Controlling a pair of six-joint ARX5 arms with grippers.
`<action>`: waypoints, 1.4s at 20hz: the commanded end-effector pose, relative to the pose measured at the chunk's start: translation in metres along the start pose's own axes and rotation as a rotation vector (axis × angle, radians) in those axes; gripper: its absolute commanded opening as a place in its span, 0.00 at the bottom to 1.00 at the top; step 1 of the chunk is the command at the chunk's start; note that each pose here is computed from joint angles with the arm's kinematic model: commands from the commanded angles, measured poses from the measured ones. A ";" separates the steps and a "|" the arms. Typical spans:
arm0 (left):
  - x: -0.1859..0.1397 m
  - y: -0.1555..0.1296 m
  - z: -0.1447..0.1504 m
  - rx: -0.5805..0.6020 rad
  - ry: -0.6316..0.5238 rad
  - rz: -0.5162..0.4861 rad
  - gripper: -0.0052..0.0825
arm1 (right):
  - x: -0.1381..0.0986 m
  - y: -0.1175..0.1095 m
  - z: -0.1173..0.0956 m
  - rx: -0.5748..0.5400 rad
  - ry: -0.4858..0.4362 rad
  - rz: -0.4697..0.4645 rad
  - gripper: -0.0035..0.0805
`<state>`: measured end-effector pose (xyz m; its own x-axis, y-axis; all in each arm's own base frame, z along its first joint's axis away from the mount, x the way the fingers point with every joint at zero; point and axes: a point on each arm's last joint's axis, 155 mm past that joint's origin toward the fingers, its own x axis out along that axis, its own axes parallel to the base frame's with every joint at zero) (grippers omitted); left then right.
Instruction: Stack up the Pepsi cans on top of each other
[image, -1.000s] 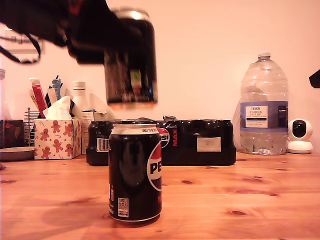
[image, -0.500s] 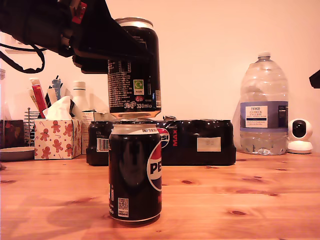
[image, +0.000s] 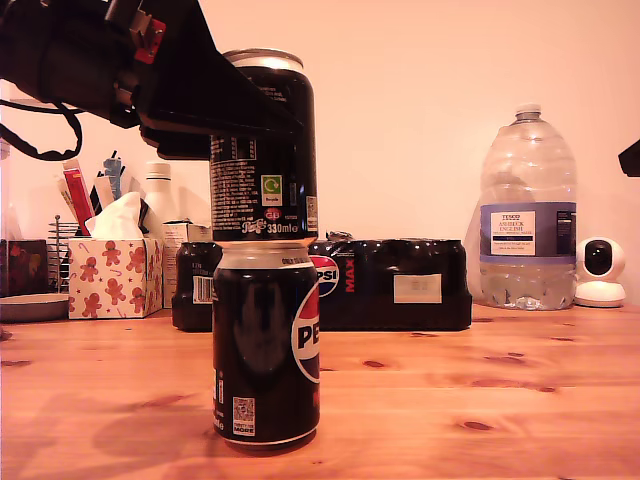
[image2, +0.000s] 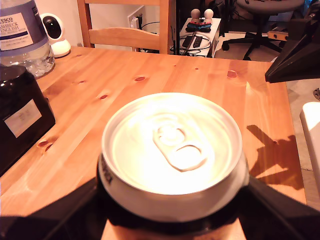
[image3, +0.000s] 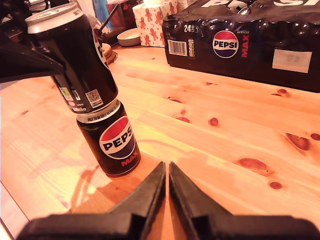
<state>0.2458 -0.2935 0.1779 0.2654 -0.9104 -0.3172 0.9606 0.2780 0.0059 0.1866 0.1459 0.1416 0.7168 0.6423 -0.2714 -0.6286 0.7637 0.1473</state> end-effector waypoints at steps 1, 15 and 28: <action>0.001 -0.002 0.001 0.018 -0.009 -0.007 0.53 | 0.002 -0.001 -0.006 0.005 0.011 0.001 0.03; 0.001 0.001 0.000 -0.035 -0.004 0.010 0.96 | 0.002 -0.001 -0.006 0.004 0.011 0.001 0.03; -0.018 -0.002 0.070 0.104 -0.172 0.038 0.96 | 0.002 -0.001 -0.006 0.004 0.010 0.001 0.03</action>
<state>0.2449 -0.2965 0.2274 0.3014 -0.9334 -0.1948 0.9533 0.2907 0.0819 0.1866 0.1459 0.1418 0.7166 0.6426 -0.2710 -0.6290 0.7634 0.1469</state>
